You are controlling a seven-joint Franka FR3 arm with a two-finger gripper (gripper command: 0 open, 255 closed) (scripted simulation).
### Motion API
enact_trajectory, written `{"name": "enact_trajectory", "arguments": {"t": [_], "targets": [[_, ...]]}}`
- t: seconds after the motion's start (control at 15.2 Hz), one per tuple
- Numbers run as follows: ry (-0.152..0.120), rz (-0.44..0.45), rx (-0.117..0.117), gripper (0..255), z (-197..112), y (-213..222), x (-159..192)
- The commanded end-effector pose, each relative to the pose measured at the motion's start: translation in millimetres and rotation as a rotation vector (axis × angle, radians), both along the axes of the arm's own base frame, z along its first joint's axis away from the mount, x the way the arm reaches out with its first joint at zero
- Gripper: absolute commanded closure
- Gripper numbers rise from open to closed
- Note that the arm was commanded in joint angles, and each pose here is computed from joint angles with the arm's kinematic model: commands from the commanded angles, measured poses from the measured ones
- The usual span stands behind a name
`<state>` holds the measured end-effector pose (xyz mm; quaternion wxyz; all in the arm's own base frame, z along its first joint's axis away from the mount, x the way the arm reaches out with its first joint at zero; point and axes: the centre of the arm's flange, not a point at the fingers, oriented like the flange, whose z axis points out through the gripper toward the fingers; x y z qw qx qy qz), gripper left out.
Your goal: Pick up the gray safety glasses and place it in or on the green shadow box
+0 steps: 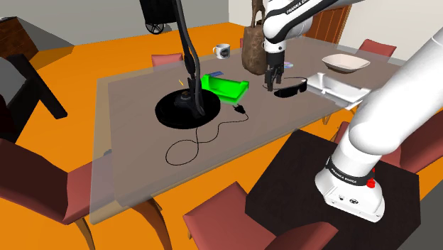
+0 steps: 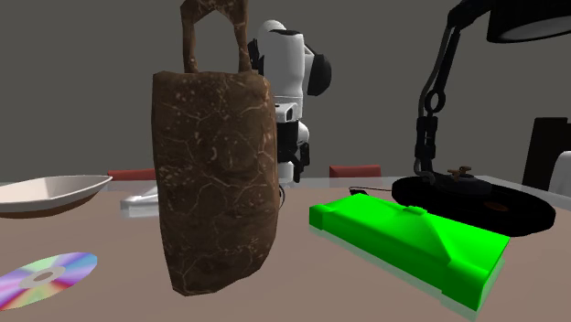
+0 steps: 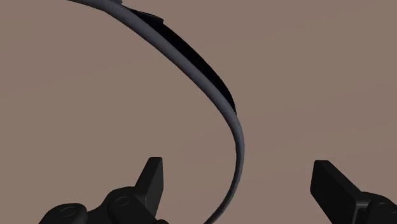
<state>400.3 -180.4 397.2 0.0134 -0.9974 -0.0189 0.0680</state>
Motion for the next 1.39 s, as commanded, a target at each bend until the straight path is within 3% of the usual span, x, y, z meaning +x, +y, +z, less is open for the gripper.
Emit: {"name": "enact_trajectory", "arguments": {"t": [0.0, 0.2, 0.66, 0.73, 1.32], "targets": [[-0.001, 0.000, 0.000, 0, -10.0, 1.1, -1.5], [-0.001, 0.000, 0.000, 0, -23.5, 1.5, -3.3], [-0.001, 0.000, 0.000, 0, -23.4, 1.5, -3.3], [-0.001, 0.000, 0.000, 255, -23.4, 1.5, -3.3], [-0.001, 0.000, 0.000, 255, -23.5, 1.5, -3.3]]}}
